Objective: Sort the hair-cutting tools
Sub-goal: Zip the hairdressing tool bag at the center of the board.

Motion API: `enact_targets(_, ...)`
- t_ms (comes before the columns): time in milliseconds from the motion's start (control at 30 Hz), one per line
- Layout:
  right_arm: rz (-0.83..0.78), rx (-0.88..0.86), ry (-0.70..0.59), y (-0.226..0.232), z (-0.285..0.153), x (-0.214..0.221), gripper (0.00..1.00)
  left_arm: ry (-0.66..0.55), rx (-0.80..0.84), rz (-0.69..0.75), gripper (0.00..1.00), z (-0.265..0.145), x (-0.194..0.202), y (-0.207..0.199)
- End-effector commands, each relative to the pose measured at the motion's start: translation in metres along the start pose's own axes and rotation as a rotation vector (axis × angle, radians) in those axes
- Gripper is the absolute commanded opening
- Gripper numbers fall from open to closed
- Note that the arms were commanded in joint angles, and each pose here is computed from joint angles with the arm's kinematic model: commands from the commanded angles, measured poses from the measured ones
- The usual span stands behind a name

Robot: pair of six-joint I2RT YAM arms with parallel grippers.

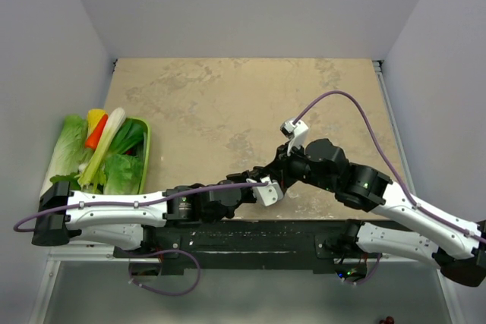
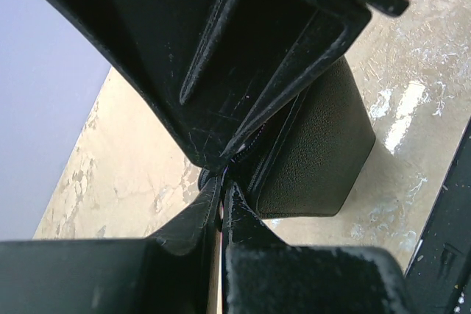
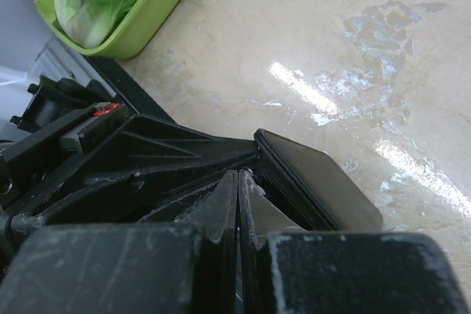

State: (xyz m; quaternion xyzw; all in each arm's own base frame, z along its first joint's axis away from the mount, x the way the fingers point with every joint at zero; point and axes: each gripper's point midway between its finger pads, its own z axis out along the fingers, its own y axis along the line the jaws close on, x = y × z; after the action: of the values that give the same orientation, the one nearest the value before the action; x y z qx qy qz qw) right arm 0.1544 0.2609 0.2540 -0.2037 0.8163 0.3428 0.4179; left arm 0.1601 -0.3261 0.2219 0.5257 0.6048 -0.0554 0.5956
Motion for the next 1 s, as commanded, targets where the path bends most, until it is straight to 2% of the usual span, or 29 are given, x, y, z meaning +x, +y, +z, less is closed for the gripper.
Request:
enact_targets(0, 0.015, -0.036, -0.037, 0.006, -0.003, -0.007, 0.0, -0.084, -0.035, -0.081, 0.0, -0.005, -0.023, 0.012)
enact_targets(667, 0.002, 0.091, -0.005, -0.025, 0.01, 0.017, 0.0, -0.095, -0.036, -0.096, 0.0, -0.009, -0.024, 0.013)
enact_targets(967, -0.003, 0.016, -0.041, -0.006, -0.004, -0.004, 0.0, -0.099, -0.029, -0.096, 0.0, -0.008, -0.025, 0.012)
